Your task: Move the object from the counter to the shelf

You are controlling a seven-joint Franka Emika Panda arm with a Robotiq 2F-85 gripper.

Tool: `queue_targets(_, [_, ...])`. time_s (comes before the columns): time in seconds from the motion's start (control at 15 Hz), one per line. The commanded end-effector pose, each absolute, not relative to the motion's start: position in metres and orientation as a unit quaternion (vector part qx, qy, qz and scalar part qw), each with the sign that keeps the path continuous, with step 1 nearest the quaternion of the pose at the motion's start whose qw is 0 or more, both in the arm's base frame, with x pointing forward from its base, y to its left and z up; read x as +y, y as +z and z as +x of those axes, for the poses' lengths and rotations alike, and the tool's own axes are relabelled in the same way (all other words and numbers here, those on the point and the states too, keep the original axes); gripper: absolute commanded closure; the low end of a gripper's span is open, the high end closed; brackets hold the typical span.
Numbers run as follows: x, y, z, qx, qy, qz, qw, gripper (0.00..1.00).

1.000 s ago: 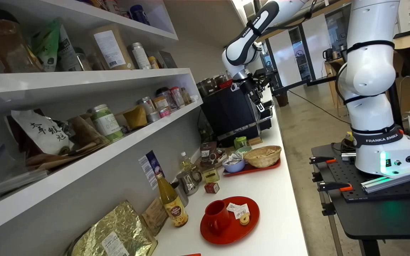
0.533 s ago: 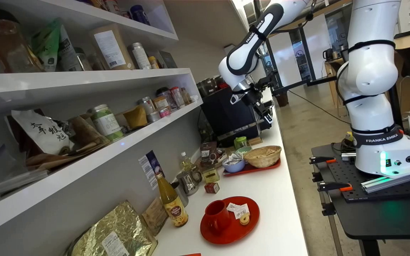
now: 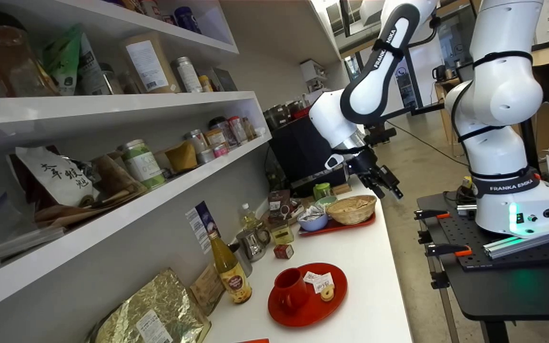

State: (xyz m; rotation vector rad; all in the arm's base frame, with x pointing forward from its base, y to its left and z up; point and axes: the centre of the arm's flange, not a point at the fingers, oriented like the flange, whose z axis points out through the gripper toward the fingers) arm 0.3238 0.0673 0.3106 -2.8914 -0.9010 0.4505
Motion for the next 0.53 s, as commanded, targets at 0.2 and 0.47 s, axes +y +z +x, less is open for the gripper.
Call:
queue_targets(0.2, [0.174, 0.262, 0.318, -0.383, -0.003, -0.924, 0.000, 0.00])
queue_targets(0.47, [0.222, 0.244, 0.321, -0.405, -0.047, -0.913, 0.010, 0.00])
